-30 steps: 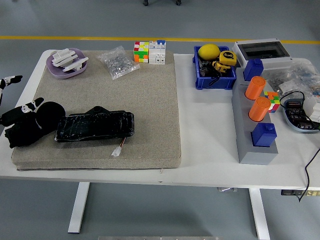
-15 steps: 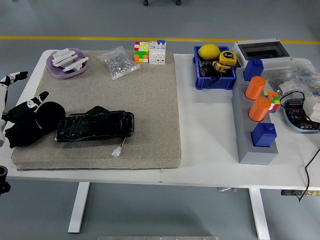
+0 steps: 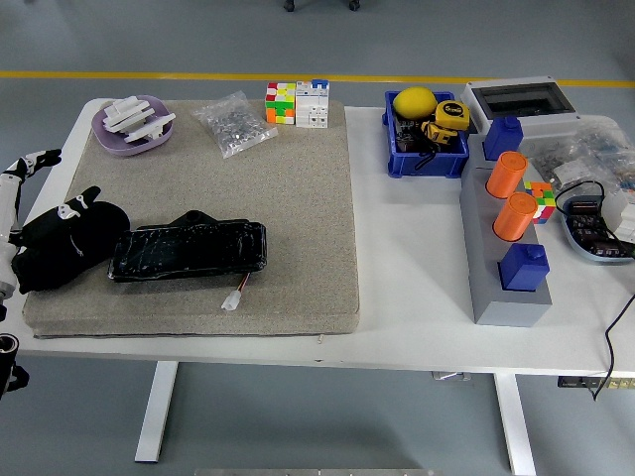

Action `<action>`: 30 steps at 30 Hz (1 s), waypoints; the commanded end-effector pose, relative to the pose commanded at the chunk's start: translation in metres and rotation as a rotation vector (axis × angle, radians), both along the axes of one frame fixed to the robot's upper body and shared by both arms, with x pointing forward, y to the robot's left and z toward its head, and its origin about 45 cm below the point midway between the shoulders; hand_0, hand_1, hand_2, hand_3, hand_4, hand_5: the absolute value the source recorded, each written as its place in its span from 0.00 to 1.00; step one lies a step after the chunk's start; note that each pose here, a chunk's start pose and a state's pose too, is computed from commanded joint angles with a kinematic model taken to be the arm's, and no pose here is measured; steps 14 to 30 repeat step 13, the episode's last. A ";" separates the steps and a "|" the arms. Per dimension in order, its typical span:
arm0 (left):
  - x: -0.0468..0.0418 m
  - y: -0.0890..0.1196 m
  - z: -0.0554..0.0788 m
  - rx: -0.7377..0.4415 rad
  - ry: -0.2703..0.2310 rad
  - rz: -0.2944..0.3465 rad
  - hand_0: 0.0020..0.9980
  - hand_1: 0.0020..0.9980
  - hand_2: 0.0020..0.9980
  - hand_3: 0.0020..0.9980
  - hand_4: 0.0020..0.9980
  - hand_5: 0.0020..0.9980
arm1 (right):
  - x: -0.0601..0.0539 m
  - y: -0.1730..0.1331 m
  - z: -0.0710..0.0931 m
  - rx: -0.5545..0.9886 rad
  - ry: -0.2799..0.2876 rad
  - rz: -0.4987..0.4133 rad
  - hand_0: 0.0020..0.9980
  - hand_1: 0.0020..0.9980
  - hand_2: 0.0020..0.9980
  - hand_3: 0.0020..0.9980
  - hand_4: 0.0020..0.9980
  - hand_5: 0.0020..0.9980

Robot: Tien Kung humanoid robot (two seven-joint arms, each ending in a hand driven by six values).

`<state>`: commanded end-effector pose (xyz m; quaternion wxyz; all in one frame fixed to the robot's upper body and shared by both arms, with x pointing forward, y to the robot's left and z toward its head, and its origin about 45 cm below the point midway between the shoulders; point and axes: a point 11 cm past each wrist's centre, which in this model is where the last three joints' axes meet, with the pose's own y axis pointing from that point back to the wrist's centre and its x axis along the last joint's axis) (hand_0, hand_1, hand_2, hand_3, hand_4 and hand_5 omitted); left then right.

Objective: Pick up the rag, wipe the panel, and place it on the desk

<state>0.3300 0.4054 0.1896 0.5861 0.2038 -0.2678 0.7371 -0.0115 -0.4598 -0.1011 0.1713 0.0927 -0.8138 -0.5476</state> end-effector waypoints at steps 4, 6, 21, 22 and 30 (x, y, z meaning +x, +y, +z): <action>0.0006 0.000 0.001 0.006 -0.002 -0.002 0.86 0.87 0.78 0.78 0.99 0.52 | 0.000 0.001 0.000 0.001 -0.001 -0.004 0.76 0.66 0.67 0.61 1.00 0.48; 0.0010 0.000 0.001 0.011 0.001 -0.004 0.86 0.87 0.78 0.78 0.99 0.52 | 0.000 0.000 0.000 0.001 -0.001 -0.006 0.76 0.66 0.67 0.61 1.00 0.48; 0.0014 0.000 0.001 0.023 0.005 -0.006 0.86 0.87 0.78 0.78 0.98 0.52 | 0.000 -0.001 0.000 -0.002 -0.002 -0.007 0.76 0.66 0.67 0.61 1.00 0.48; 0.0014 0.000 0.001 0.023 0.005 -0.006 0.86 0.87 0.78 0.78 0.98 0.52 | 0.000 -0.001 0.000 -0.002 -0.002 -0.007 0.76 0.66 0.67 0.61 1.00 0.48; 0.0014 0.000 0.001 0.023 0.005 -0.006 0.86 0.87 0.78 0.78 0.98 0.52 | 0.000 -0.001 0.000 -0.002 -0.002 -0.007 0.76 0.66 0.67 0.61 1.00 0.48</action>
